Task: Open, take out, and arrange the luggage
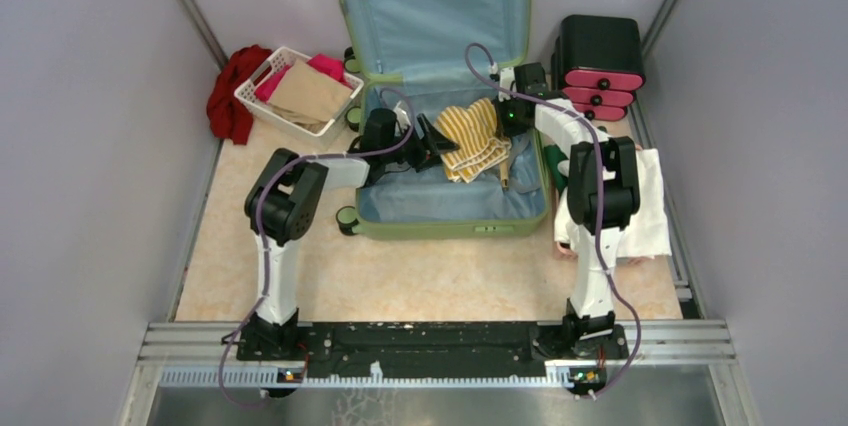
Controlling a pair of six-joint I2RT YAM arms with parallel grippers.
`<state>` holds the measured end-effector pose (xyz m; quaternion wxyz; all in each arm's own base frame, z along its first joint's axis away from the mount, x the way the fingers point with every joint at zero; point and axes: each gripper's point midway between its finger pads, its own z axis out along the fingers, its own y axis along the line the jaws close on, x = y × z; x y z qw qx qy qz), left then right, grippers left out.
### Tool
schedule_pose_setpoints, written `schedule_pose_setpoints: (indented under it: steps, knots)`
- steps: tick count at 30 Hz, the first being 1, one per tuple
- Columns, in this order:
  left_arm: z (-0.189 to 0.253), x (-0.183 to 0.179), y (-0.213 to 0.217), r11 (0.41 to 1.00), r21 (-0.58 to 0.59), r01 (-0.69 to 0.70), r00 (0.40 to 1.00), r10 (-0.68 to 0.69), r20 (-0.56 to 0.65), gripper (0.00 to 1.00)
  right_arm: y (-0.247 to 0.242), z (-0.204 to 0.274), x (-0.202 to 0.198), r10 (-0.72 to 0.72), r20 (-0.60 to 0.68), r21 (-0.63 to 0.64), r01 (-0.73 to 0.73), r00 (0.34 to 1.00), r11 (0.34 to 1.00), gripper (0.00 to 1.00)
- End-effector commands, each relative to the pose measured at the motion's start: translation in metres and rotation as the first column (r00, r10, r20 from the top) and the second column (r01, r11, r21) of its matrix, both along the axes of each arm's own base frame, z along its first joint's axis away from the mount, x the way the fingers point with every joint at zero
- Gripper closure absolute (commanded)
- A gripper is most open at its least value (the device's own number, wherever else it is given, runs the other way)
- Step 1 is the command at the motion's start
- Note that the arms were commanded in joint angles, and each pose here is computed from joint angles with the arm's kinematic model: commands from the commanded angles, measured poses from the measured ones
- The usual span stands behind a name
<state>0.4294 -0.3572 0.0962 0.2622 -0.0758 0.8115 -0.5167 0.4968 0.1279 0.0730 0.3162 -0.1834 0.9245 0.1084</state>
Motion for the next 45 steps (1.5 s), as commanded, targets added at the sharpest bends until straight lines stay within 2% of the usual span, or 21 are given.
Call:
schedule_pose_setpoints:
  steps: [1, 4, 8, 10, 11, 14, 16, 19, 22, 25, 28, 31, 36, 38, 41, 43, 45]
  knots:
    - [-0.002, 0.005, -0.016, 0.996, -0.092, -0.015, 0.999, 0.012, -0.034, 0.31, -0.021, -0.028, -0.002, -0.039, -0.063, -0.060, 0.035, 0.997, 0.998, 1.00]
    - [-0.002, 0.006, -0.019, 0.992, -0.128, -0.011, 0.999, 0.005, -0.045, 0.49, -0.020, -0.027, -0.002, -0.035, -0.064, -0.051, 0.032, 0.997, 0.998, 1.00]
    - [0.008, 0.007, -0.021, 0.992, -0.124, 0.004, 1.000, -0.005, -0.007, 0.86, -0.017, -0.016, -0.002, -0.024, -0.045, -0.033, 0.022, 0.999, 0.999, 1.00]
    - [0.015, 0.008, -0.017, 0.997, -0.072, -0.001, 0.999, 0.003, 0.037, 0.98, -0.014, -0.004, -0.002, -0.009, -0.020, -0.016, 0.008, 1.000, 1.000, 1.00]
    - [0.024, 0.008, -0.014, 0.999, -0.044, -0.005, 0.998, 0.008, 0.069, 1.00, -0.012, 0.003, -0.003, 0.005, -0.007, 0.001, -0.005, 1.000, 1.000, 1.00]
    - [0.039, 0.007, -0.002, 0.997, 0.061, -0.043, 0.989, 0.034, 0.143, 1.00, 0.002, 0.031, -0.005, 0.062, 0.042, 0.080, -0.065, 0.997, 0.995, 0.99]
    - [0.044, 0.006, 0.009, 0.987, 0.133, -0.096, 0.982, 0.072, 0.173, 1.00, 0.010, 0.052, -0.009, 0.096, 0.080, 0.132, -0.106, 0.992, 0.986, 0.92]
    - [0.045, -0.003, 0.026, 0.969, 0.204, -0.137, 0.979, 0.101, 0.180, 1.00, 0.024, 0.080, -0.018, 0.161, 0.139, 0.206, -0.187, 0.977, 0.960, 0.79]
    - [0.036, -0.015, 0.041, 0.952, 0.262, -0.161, 0.980, 0.123, 0.156, 1.00, 0.040, 0.099, -0.031, 0.221, 0.180, 0.284, -0.265, 0.959, 0.921, 0.61]
    - [0.026, -0.025, 0.051, 0.943, 0.287, -0.167, 0.983, 0.138, 0.118, 1.00, 0.054, 0.105, -0.041, 0.247, 0.171, 0.378, -0.295, 0.954, 0.878, 0.38]
    - [0.017, -0.036, 0.051, 0.951, 0.275, -0.140, 0.990, 0.128, 0.061, 1.00, 0.068, 0.103, -0.052, 0.269, 0.133, 0.484, -0.300, 0.954, 0.822, 0.27]
    - [0.010, -0.042, 0.051, 0.960, 0.252, -0.126, 0.992, 0.130, 0.001, 1.00, 0.078, 0.098, -0.064, 0.299, 0.099, 0.563, -0.301, 0.949, 0.770, 0.25]
    - [0.017, -0.042, 0.051, 0.979, 0.161, -0.122, 0.989, 0.133, -0.061, 1.00, 0.078, 0.106, -0.080, 0.400, 0.243, 0.490, -0.468, 0.884, 0.735, 0.19]
    - [0.026, -0.042, 0.047, 0.986, 0.131, -0.101, 0.992, 0.110, -0.058, 1.00, 0.077, 0.111, -0.076, 0.357, 0.262, 0.489, -0.443, 0.896, 0.752, 0.18]
    - [0.039, -0.039, 0.045, 0.992, 0.101, -0.079, 0.997, 0.081, -0.016, 1.00, 0.073, 0.107, -0.067, 0.267, 0.215, 0.518, -0.341, 0.939, 0.784, 0.16]
    - [0.041, -0.037, 0.048, 0.989, 0.120, -0.082, 0.997, 0.080, 0.019, 1.00, 0.070, 0.099, -0.058, 0.204, 0.183, 0.528, -0.271, 0.962, 0.805, 0.10]
    - [0.031, -0.036, 0.056, 0.981, 0.172, -0.095, 0.996, 0.093, 0.018, 1.00, 0.069, 0.088, -0.050, 0.160, 0.137, 0.542, -0.209, 0.978, 0.814, 0.09]
